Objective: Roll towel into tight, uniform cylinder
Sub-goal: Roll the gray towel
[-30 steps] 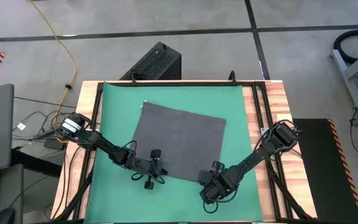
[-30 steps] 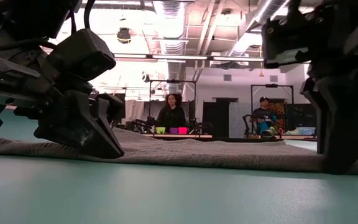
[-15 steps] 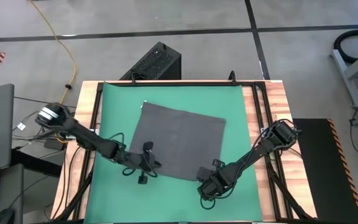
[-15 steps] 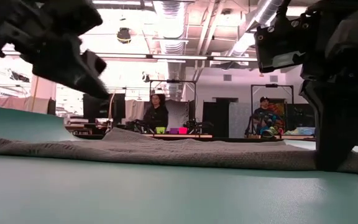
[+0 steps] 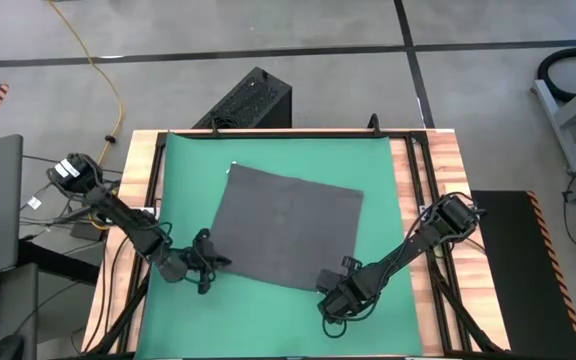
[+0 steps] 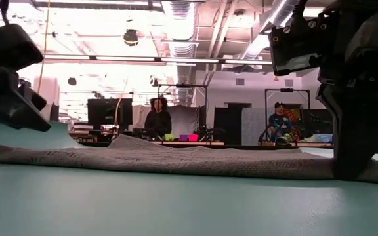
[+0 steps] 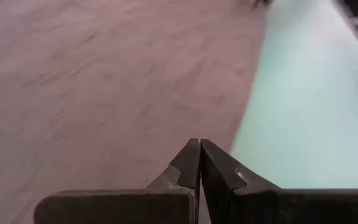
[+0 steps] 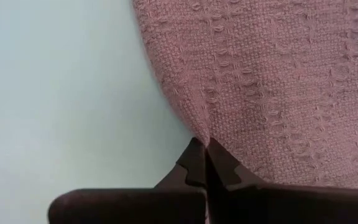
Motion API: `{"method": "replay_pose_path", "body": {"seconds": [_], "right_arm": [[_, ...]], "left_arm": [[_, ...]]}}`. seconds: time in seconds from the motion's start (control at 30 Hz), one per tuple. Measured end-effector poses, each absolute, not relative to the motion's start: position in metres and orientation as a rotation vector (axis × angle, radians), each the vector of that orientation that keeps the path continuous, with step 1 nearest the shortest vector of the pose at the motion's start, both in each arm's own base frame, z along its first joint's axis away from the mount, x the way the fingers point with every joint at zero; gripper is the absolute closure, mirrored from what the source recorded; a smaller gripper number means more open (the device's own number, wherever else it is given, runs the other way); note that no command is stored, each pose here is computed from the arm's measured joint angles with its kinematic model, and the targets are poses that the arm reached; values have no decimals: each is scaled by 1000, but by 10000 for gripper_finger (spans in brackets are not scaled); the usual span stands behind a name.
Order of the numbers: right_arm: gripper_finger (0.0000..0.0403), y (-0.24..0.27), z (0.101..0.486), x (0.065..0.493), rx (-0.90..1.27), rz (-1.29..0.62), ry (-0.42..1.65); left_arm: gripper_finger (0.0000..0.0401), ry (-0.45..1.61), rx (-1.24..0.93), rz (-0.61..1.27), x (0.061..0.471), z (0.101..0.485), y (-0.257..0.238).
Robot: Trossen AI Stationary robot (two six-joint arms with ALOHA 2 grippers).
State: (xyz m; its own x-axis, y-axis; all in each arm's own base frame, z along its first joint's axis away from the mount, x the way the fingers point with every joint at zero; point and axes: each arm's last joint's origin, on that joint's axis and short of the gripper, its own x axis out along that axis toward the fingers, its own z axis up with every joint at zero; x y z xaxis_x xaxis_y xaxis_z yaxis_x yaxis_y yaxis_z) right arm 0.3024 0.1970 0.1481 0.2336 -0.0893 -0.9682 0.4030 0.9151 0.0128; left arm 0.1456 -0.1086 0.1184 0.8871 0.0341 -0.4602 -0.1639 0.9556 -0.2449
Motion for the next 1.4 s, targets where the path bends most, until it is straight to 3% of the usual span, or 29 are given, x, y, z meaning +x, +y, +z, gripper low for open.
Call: {"method": "replay_pose_path", "body": {"seconds": [0.33, 0.7, 1.0, 1.4], "right_arm": [[396, 197, 148, 302, 284, -345, 1295], [396, 198, 151, 304, 294, -357, 1295], [396, 192, 198, 326, 160, -352, 1260], [396, 146, 252, 385, 54, -248, 1013]], "left_arm": [[401, 656, -328, 157, 129, 102, -107], [401, 719, -332, 174, 126, 90, -111], [401, 722, -296, 140, 138, 97, -114], [401, 717, -246, 158, 150, 100, -107]]}}
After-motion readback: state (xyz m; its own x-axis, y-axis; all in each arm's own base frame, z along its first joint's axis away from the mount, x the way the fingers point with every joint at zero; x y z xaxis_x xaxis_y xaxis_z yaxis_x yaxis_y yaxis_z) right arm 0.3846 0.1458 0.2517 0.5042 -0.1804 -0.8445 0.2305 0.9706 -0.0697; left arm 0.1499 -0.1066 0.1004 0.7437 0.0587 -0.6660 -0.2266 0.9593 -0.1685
